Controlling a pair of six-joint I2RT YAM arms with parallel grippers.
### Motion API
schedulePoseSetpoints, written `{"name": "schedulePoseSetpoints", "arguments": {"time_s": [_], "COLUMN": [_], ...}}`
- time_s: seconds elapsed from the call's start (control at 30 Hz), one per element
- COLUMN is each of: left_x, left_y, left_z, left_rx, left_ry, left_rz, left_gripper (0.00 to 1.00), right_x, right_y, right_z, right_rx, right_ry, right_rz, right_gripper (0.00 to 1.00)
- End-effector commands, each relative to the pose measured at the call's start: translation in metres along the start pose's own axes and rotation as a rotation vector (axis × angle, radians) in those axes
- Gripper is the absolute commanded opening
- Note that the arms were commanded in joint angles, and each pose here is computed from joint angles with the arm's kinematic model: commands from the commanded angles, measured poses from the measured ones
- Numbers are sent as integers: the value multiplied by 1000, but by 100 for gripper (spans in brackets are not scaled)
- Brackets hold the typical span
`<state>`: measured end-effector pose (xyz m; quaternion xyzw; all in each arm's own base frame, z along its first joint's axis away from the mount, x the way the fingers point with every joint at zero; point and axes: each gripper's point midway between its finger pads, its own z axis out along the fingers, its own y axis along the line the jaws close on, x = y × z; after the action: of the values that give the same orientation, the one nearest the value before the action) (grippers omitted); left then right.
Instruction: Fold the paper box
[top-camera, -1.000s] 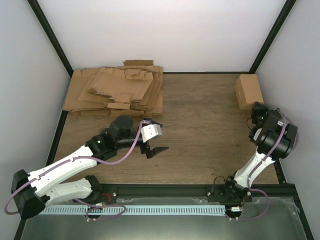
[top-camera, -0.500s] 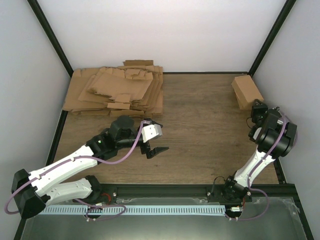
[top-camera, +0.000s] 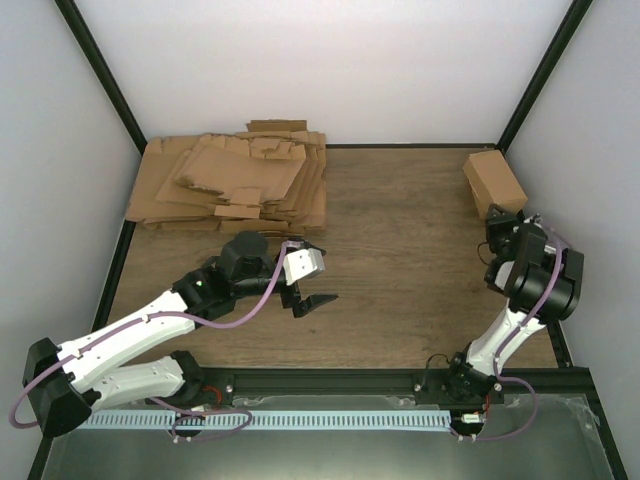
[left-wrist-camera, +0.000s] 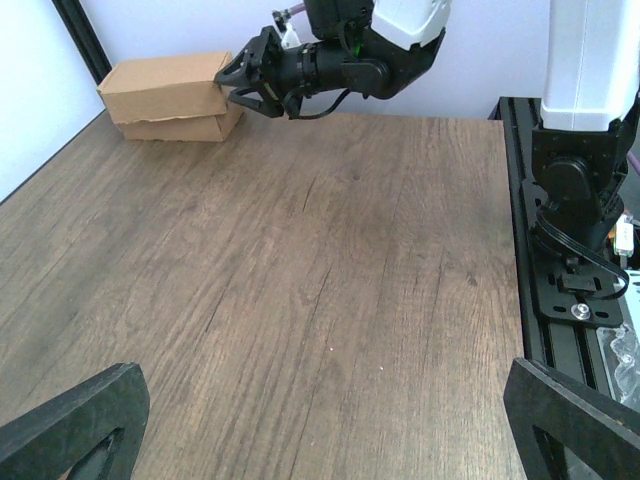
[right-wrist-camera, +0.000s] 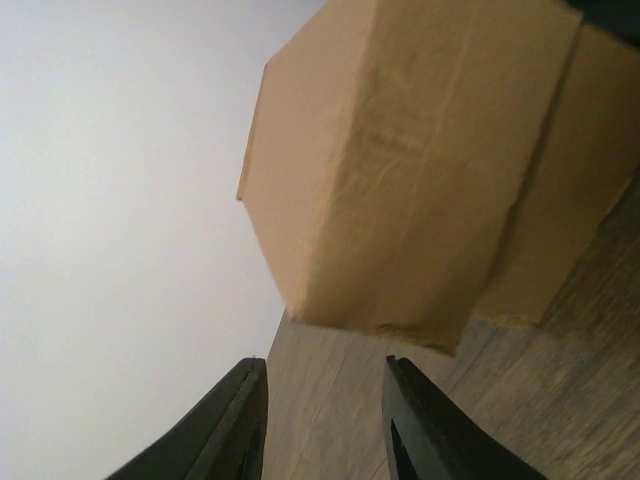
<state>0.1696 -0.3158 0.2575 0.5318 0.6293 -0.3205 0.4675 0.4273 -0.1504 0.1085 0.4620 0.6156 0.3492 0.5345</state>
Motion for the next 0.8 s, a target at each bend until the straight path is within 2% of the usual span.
{"name": "schedulePoseSetpoints", "arguments": {"time_s": [0.0, 0.13, 0.43, 0.77], "left_x": [-8, -9, -8, -6], "left_y": [-2, -2, -2, 0], "left_z": [-2, -3, -2, 0], "left_rx": [17, 15, 16, 15], "left_ry": [-23, -26, -21, -13], "left_rz": [7, 8, 10, 5], "left_gripper": [100, 100, 100, 100], "right_x": [6, 7, -4, -1], "right_y": [20, 22, 20, 33], "right_z": [4, 17, 43, 58], "right_rx": [-27, 7, 49, 17], "right_ry": [-6, -13, -21, -3], "right_rz": [-142, -227, -263, -278], "right_gripper": [36, 45, 48, 49]}}
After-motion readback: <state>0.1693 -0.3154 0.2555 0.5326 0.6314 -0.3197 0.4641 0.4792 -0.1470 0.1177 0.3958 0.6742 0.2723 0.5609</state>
